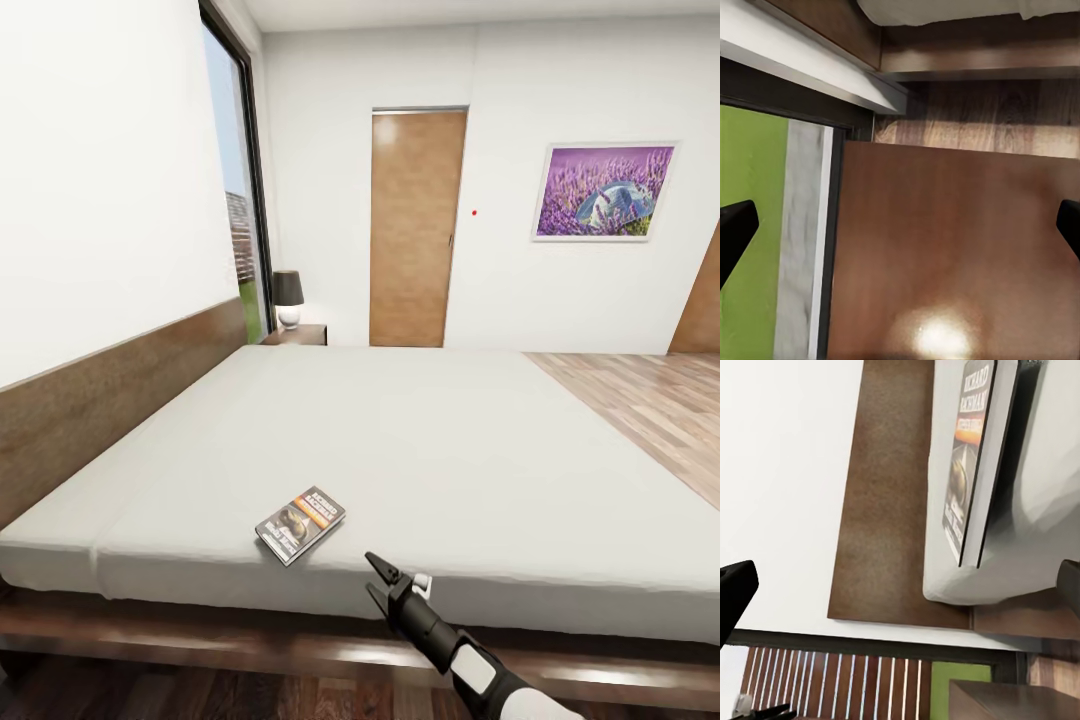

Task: In the bedroom, move the book from the bed onto either nightstand, and place the two sandals side by side next to the bed.

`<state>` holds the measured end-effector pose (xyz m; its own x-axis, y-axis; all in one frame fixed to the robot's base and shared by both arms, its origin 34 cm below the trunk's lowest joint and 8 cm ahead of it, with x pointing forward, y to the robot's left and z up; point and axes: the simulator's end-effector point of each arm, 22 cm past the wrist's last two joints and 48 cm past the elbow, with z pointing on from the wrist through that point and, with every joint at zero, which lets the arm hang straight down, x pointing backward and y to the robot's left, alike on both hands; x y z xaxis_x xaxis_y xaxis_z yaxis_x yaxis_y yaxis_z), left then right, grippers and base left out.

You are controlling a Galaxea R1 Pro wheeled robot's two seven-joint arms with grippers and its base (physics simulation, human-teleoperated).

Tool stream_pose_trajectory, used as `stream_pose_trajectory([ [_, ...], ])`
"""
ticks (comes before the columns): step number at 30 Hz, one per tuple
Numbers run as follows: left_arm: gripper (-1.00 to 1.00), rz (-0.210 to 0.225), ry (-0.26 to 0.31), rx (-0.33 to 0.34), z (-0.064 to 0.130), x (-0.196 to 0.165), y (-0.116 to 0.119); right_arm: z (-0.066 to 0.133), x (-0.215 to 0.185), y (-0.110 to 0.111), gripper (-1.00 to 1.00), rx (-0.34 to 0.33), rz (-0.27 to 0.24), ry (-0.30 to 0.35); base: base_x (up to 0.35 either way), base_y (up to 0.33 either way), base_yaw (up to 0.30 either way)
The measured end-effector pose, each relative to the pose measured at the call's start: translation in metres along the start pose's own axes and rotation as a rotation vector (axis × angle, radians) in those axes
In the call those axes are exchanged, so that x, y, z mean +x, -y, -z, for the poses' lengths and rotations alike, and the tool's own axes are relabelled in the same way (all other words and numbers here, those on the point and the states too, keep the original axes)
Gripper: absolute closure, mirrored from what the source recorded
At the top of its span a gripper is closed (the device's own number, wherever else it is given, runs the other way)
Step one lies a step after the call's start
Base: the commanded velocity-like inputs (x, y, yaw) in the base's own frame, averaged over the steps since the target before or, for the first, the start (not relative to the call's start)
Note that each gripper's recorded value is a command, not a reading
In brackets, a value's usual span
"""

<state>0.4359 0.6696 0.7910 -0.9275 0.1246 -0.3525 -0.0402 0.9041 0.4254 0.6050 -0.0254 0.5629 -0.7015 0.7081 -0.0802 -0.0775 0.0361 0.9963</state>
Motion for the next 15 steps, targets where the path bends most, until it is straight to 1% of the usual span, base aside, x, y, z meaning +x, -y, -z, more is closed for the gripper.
stream_pose_trajectory([
  [3,-1.00,0.000,0.000,0.000,0.0000,0.0000,0.0000,-0.0011,-0.0012,-0.0015,-1.00,-0.002,0.003,0.000,0.000,0.000,0.000],
  [8,-1.00,-0.001,-0.002,0.000,-0.0085,0.0067,0.0048,-0.0008,-0.0005,0.0069,-1.00,-0.005,0.006,0.000,0.000,0.000,0.000],
  [15,-1.00,0.000,0.000,0.000,-0.0081,0.0062,0.0045,-0.0031,-0.0031,0.0038,-1.00,-0.010,0.011,0.001,0.000,0.000,0.000],
])
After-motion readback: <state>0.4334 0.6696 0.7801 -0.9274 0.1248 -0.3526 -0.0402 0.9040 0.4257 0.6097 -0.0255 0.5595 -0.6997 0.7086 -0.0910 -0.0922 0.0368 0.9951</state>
